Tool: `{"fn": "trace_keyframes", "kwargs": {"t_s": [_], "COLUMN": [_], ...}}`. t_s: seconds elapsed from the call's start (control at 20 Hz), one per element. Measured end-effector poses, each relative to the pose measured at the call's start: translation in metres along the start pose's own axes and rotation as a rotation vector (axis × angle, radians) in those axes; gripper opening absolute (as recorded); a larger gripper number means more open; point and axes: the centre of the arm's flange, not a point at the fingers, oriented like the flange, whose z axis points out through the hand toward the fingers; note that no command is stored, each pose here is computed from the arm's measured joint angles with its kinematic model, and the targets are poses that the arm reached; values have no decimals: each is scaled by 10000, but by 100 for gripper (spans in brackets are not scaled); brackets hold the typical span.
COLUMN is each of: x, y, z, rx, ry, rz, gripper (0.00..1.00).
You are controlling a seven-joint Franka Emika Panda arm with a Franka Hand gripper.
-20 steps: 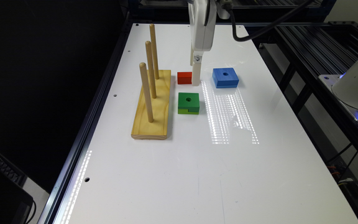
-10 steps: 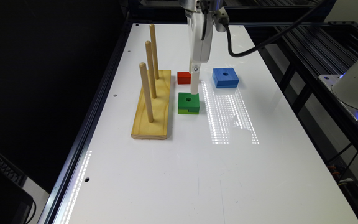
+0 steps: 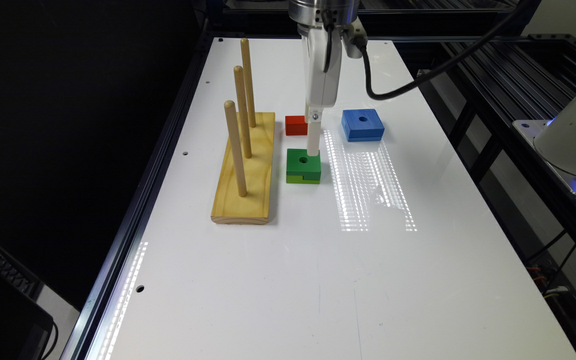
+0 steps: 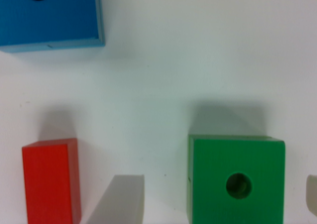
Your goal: Pick up green block.
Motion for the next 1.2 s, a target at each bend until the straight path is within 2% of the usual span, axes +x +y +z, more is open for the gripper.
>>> {"fn": "trace_keyframes", "kwargs": {"t_s": [0.15, 0.45, 0.85, 1.0, 1.2], "x": [1, -14, -40, -44, -38], "y": [-5, -45, -93, -89, -88], "z": [10, -7, -20, 49, 272], "rx": [29, 83, 130, 93, 154], "ry": [24, 58, 68, 12, 2], "rz": [-5, -68, -138, -137, -110], "gripper": [100, 100, 100, 100, 100]}}
